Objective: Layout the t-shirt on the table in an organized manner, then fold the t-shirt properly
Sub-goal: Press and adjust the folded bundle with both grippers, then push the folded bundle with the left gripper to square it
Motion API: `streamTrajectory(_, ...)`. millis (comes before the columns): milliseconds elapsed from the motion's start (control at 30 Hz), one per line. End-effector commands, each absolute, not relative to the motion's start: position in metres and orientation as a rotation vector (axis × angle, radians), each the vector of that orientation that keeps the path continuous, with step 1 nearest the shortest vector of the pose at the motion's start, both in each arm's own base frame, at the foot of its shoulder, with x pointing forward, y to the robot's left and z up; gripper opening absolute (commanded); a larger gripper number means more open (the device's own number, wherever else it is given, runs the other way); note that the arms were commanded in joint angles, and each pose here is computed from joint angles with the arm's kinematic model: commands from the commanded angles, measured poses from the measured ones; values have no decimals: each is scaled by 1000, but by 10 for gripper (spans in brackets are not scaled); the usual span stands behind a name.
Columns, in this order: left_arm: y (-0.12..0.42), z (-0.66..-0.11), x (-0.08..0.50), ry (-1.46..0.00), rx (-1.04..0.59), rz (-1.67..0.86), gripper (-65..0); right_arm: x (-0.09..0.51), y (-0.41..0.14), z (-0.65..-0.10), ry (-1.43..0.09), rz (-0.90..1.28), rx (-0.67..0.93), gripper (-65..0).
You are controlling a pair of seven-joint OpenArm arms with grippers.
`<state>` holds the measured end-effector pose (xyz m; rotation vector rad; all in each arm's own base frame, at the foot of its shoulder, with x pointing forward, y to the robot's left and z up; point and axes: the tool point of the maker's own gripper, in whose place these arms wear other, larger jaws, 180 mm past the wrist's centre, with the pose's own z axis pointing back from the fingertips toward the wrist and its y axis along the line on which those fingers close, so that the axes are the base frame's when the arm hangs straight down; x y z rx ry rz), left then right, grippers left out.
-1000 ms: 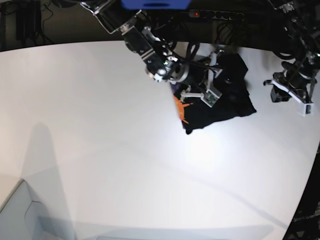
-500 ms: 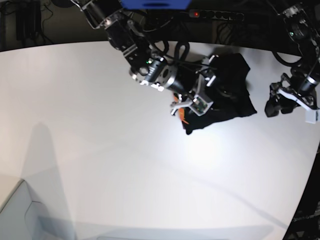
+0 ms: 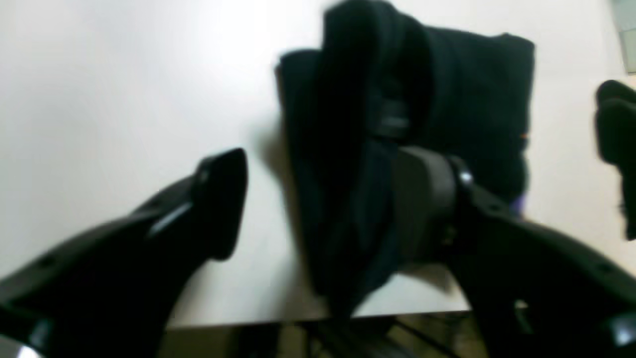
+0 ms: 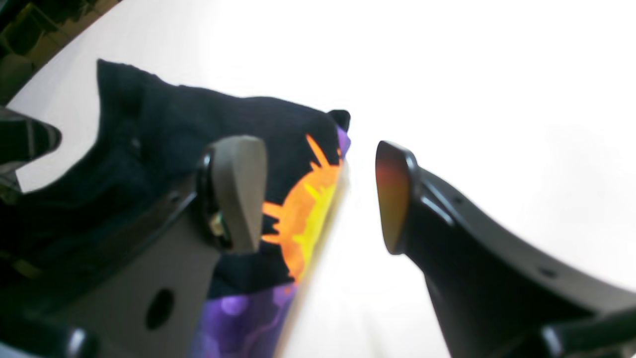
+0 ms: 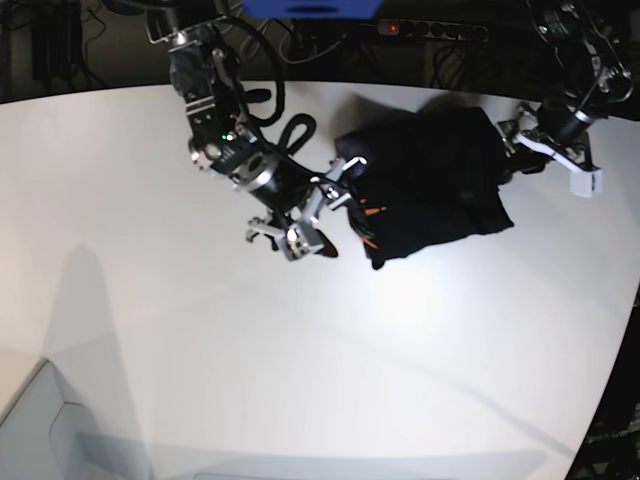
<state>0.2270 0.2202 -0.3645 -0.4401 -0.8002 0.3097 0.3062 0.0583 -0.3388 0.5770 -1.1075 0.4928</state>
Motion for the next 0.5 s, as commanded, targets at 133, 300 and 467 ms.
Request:
streamTrajectory(133, 218, -372, 230, -796, -435, 326, -130, 306, 60, -327, -1148, 493, 599, -295)
streamTrajectory(300, 219, -396, 224, -729, -433, 362, -130, 302, 59, -332, -1135, 488, 600, -295)
streamTrajectory(467, 194, -420, 228, -650, -505, 339, -130, 302, 59, -332, -1135, 488, 600, -296)
